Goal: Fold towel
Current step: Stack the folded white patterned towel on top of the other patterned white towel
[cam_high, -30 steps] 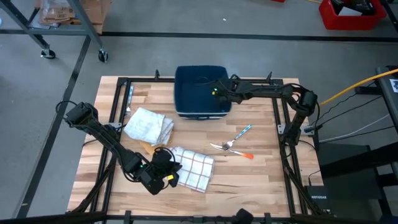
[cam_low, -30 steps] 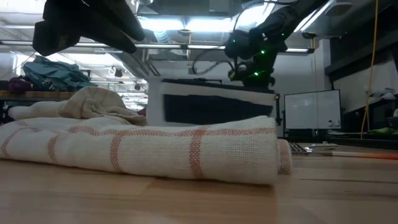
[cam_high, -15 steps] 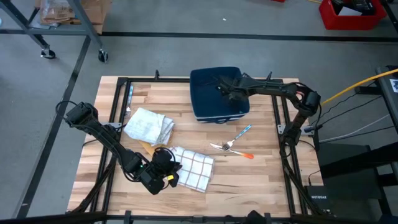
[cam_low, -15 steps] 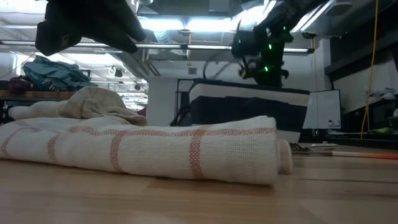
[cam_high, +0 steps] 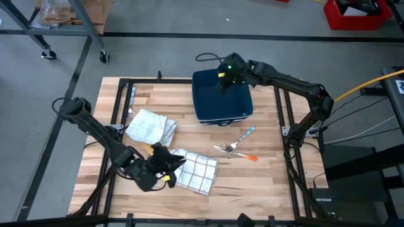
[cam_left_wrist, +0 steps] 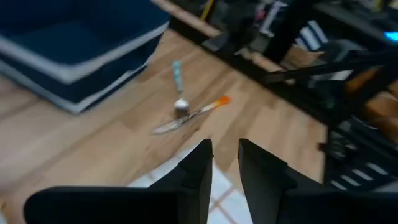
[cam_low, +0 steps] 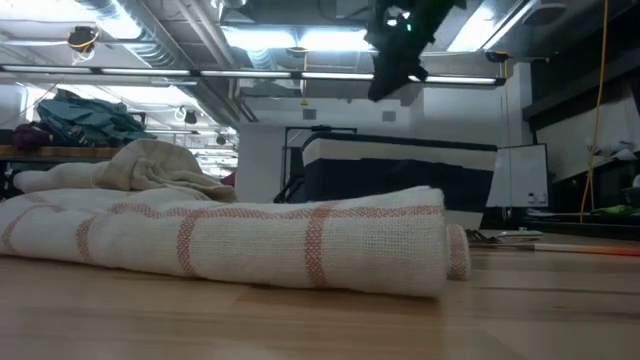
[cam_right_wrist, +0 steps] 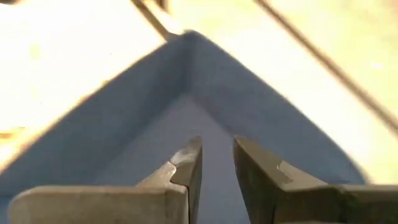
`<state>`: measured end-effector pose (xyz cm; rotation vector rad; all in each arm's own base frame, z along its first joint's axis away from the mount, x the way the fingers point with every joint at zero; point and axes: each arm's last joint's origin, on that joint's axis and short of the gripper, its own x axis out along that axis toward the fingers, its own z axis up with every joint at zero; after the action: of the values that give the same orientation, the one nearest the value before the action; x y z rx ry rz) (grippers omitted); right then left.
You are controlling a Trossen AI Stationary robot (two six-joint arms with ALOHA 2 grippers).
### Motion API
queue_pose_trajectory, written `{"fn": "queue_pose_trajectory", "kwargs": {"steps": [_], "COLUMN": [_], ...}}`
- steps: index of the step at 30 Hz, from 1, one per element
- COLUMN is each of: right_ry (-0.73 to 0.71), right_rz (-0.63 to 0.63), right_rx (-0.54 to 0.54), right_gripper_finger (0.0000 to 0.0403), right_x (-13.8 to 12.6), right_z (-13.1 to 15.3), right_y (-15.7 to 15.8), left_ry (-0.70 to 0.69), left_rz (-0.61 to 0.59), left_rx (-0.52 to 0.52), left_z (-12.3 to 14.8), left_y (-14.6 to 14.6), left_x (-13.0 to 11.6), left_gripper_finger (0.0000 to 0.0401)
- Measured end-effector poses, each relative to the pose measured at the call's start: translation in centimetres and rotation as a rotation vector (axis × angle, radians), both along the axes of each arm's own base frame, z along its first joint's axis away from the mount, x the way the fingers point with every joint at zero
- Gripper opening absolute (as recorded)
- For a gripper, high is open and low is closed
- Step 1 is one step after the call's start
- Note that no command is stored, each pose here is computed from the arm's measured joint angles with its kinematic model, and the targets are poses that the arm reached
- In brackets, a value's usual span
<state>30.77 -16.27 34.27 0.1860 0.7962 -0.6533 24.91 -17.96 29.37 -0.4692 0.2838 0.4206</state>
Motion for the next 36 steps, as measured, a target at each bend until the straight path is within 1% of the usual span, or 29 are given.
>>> {"fn": "queue_pose_trajectory", "kwargs": {"steps": [3,7,9,12,16,20,22,24,26,29,32,34,36], "right_ry": [-0.083,-0.138,-0.139,-0.073,0.023,0.082,0.103,0.135,0.162,0.216,0.271,0.297,0.328], "right_rz": [0.119,0.34,0.424,0.479,0.526,0.591,0.608,0.607,0.6,0.594,0.53,0.497,0.51], "right_rx": [0.111,0.365,0.476,0.569,0.584,0.593,0.618,0.65,0.657,0.6,0.531,0.512,0.512], "right_gripper_finger": [0.0094,0.0094,0.0094,0.0094,0.0094,0.0094,0.0094,0.0094,0.0094,0.0094,0.0094,0.0094,0.0094], "right_x": [0.2,0.1,0.1,0.1,0.6,1.3,1.7,2.0,2.3,2.7,3.3,3.5,3.8], "right_z": [1.0,1.2,1.0,0.4,-0.6,-1.3,-1.5,-1.9,-2.2,-2.9,-4.0,-4.8,-5.5], "right_y": [0.5,1.7,2.6,4.4,7.4,10.5,12.1,13.8,15.4,17.7,19.9,21.2,22.3], "left_ry": [-0.026,0.004,0.034,0.063,0.141,0.25,0.298,0.313,0.325,0.349,0.384,0.418,0.451], "left_rz": [-0.051,-0.082,-0.088,-0.088,-0.098,-0.089,-0.086,-0.061,-0.029,0.0,0.024,0.039,0.051], "left_rx": [0.024,0.027,0.02,-0.012,-0.001,-0.031,-0.034,-0.051,-0.06,-0.084,-0.109,-0.127,-0.154], "left_z": [2.4,4.5,5.3,6.0,6.2,5.5,5.3,5.0,4.6,3.8,2.5,1.5,0.5], "left_y": [-0.4,-0.9,-1.2,-1.5,-1.6,-1.2,-1.0,-0.7,-0.4,-0.2,0.0,0.2,0.4], "left_x": [-0.8,-2.1,-3.0,-4.2,-5.8,-7.0,-7.3,-7.3,-7.3,-7.2,-7.0,-7.0,-6.8], "left_gripper_finger": [0.0056,0.002,0.0005,0.0006,0.0002,0.0007,0.0012,0.0018,0.0025,0.0046,0.008,0.0106,0.0131]}}
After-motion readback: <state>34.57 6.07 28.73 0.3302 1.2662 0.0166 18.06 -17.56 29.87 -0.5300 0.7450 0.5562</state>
